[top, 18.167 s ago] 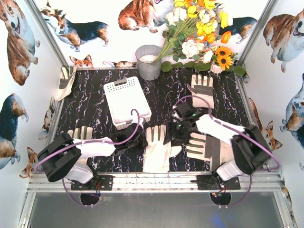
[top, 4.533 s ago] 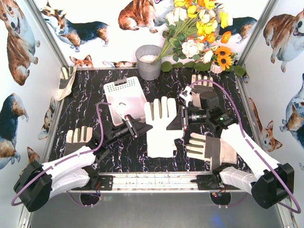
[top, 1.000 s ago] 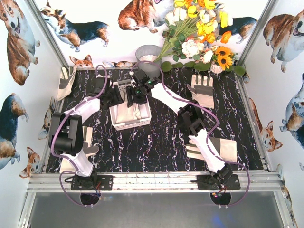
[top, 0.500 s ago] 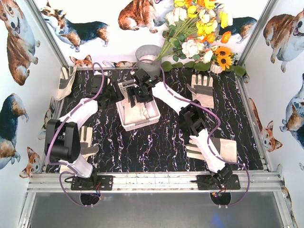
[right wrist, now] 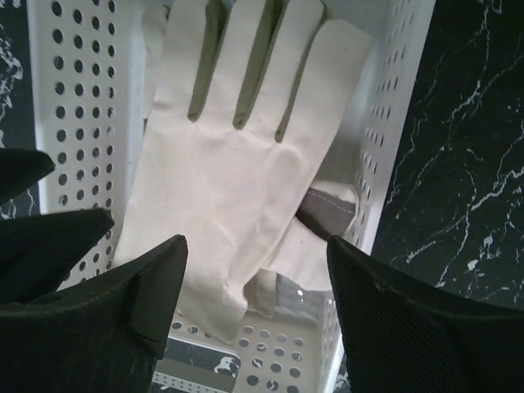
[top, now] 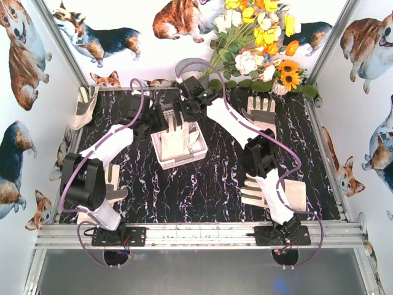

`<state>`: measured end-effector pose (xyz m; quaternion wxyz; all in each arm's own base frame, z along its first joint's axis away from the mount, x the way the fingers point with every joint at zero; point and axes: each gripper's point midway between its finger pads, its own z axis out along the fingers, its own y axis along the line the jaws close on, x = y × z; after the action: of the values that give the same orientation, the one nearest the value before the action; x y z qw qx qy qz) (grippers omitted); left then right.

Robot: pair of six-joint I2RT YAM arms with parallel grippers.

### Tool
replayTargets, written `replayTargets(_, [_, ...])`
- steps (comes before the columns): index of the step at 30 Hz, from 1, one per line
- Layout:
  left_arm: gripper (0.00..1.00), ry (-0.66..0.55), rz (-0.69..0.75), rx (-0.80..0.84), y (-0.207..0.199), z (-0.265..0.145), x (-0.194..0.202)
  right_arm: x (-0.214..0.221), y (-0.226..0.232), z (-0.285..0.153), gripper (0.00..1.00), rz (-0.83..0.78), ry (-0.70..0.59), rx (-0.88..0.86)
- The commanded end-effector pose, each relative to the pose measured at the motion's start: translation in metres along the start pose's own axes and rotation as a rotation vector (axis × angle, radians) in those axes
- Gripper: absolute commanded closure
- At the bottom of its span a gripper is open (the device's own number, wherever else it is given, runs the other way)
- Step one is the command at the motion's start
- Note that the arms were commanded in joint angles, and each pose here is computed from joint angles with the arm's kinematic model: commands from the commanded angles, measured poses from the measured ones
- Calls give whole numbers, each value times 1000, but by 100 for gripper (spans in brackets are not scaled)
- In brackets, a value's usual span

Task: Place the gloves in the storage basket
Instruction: Place the glove in the bin.

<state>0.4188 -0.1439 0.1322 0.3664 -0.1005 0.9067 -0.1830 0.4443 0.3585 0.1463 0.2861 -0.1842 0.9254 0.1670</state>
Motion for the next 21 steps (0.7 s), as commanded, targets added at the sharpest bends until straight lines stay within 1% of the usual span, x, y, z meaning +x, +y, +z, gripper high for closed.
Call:
replayTargets(1, [51,15,-25,-54,-2,12,0,-12,-3,-31,32,9,-54,22])
replayTargets(4, [54,27,-51,-75,0,24,1,0,-1,-31,35,48,-21,10])
replayTargets(7, [56,35,-69,-102,3,38,-1,16,6,-24,44,120,31,-24])
replayTargets(11, [57,17,-69,-167,10,50,-12,27,10,-12,50,171,71,-38])
replayTargets(13, [59,-7,-66,-204,15,56,-19,27,10,-6,52,186,70,-30])
replayTargets(16, [60,-5,-60,-247,23,66,-21,29,4,3,56,208,74,6])
replayTargets(21, [62,16,-61,-281,30,82,-17,39,3,17,58,255,107,18])
